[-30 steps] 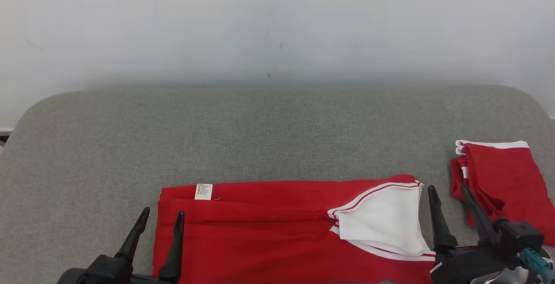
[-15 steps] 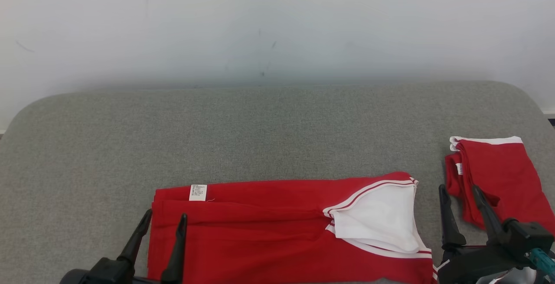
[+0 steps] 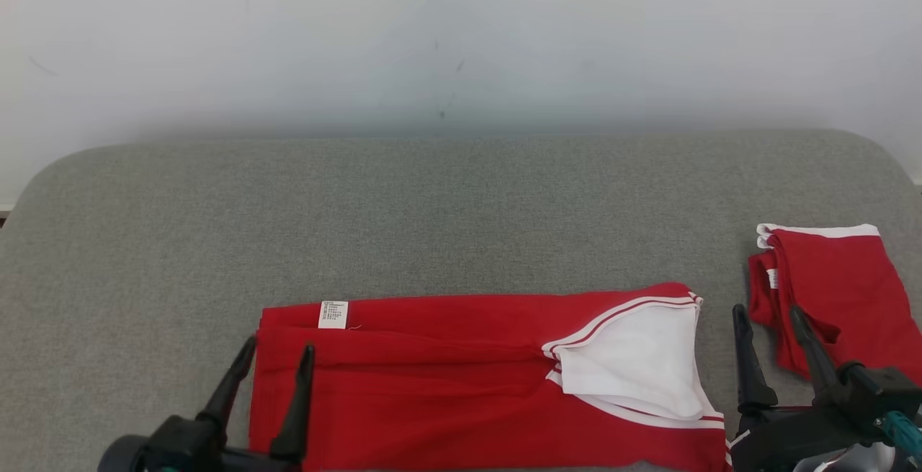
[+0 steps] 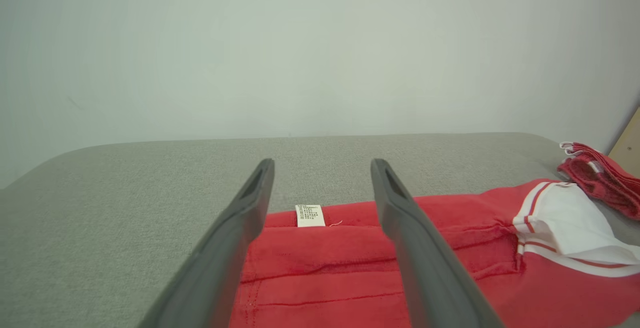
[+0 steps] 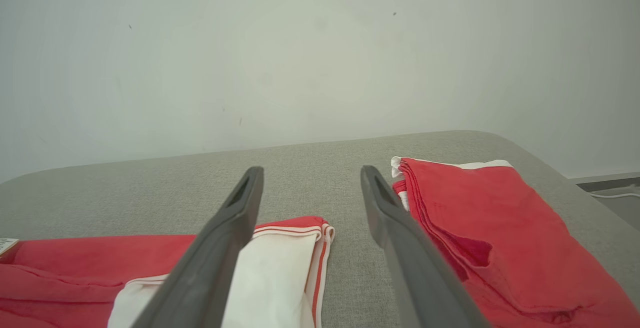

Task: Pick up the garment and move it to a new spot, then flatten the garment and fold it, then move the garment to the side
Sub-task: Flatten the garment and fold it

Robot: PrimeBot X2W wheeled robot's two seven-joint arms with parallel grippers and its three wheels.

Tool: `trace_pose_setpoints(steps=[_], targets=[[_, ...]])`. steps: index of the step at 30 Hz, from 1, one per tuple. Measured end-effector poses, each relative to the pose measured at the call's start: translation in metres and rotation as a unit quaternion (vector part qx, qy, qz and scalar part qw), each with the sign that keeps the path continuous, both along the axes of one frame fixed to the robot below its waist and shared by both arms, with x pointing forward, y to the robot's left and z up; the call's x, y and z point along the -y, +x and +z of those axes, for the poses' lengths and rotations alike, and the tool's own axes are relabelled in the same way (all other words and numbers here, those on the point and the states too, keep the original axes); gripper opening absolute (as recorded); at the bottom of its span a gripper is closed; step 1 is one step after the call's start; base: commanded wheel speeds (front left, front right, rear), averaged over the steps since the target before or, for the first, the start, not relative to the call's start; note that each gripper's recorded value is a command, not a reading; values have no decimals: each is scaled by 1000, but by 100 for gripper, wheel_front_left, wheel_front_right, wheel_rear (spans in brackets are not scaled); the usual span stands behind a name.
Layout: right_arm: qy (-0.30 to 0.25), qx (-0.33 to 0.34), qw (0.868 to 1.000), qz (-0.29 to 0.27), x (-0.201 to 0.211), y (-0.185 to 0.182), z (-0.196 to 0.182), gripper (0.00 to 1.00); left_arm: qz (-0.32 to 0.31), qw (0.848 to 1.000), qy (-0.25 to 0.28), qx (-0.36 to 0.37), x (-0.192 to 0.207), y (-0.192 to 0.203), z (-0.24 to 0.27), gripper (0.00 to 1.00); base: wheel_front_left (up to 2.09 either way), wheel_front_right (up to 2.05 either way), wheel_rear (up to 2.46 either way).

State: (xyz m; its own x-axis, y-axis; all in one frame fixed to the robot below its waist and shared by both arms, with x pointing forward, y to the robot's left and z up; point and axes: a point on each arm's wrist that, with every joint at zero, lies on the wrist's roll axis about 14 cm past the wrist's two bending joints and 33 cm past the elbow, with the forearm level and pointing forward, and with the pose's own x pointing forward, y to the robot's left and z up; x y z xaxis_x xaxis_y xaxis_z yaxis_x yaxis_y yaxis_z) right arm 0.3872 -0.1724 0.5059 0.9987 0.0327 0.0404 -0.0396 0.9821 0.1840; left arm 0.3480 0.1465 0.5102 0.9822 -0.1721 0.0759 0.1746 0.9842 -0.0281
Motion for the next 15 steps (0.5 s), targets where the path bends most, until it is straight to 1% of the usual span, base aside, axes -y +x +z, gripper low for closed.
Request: trace_pose_setpoints(steps=[6, 10, 12, 15], targets=[[-4, 2, 1000, 11, -7, 4, 1, 100, 66, 998, -13, 1, -34, 13, 5, 100, 0, 0, 0], [-3, -3, 1000, 17, -10, 5, -3, 100, 75, 997, -13, -10, -39, 13, 0, 100, 0, 0, 0], [-1, -32, 999, 29, -13, 3, -15, 100, 75, 997, -12, -17, -39, 13, -4, 100, 0, 0, 0], [-9, -93, 995, 41, -11, 0, -42, 100, 71, 997, -15, -27, -35, 13, -8, 100, 0, 0, 0]])
